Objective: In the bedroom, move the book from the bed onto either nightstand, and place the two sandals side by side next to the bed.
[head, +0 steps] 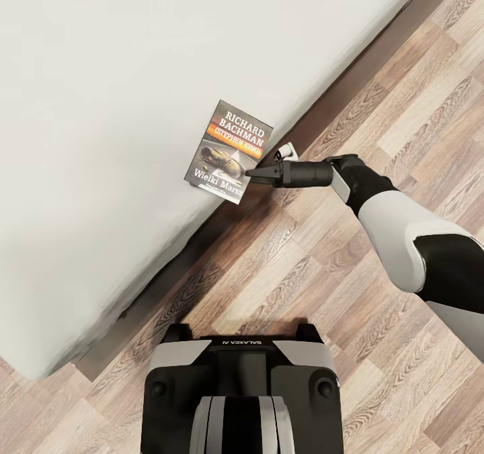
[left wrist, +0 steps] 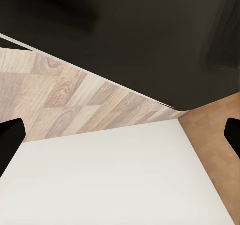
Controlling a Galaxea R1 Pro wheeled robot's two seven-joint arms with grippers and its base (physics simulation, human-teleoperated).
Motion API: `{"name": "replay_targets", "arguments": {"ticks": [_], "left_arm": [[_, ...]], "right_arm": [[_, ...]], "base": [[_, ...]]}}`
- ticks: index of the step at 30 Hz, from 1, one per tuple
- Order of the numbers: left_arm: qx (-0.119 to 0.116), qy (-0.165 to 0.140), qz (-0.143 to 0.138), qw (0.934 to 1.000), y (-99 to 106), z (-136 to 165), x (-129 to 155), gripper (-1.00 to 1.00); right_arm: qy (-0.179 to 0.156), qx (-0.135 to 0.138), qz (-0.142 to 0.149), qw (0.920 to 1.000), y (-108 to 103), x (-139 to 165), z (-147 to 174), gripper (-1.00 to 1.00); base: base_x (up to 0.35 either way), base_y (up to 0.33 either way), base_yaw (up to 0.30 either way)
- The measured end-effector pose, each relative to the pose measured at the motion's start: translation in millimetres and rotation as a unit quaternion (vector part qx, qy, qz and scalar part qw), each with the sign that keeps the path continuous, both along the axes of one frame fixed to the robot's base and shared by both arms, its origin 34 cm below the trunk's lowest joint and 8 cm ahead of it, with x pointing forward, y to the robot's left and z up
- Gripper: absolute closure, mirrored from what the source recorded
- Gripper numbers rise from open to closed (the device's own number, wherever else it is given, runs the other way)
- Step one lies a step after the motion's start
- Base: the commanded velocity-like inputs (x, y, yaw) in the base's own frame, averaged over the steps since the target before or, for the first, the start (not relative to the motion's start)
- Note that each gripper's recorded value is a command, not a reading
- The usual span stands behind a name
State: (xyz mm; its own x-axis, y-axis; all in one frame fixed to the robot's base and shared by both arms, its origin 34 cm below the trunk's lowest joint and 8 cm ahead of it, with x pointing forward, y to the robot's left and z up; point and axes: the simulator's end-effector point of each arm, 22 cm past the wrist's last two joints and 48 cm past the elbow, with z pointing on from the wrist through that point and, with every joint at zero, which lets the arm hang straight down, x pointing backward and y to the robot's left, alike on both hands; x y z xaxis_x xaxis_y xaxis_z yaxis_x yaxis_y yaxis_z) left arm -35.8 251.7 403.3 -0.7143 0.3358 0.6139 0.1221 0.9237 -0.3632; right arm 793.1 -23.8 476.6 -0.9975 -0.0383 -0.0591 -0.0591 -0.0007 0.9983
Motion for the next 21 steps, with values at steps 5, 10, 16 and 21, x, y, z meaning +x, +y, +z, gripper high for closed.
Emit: {"name": "replay_targets", "arguments": {"ticks": [5,10,16,21], "left_arm": [[0.0,0.0,0.0,1.0,0.0,0.0,0.0,-1.0],[0.0,0.0,0.0,1.0,0.0,0.0,0.0,-1.0],[0.0,0.0,0.0,1.0,0.0,0.0,0.0,-1.0],[0.0,0.0,0.0,1.0,0.0,0.0,0.0,-1.0]], "right_arm": [[0.0,0.0,0.0,1.0,-0.2,0.2,0.1,-1.0],[0.0,0.0,0.0,1.0,-0.2,0.2,0.0,-1.0],[0.0,0.0,0.0,1.0,-0.3,0.2,0.0,-1.0],[0.0,0.0,0.0,1.0,-0.3,0.2,0.0,-1.0]], "base": [[0.0,0.0,0.0],[0.0,0.0,0.0],[0.0,0.0,0.0],[0.0,0.0,0.0]]}}
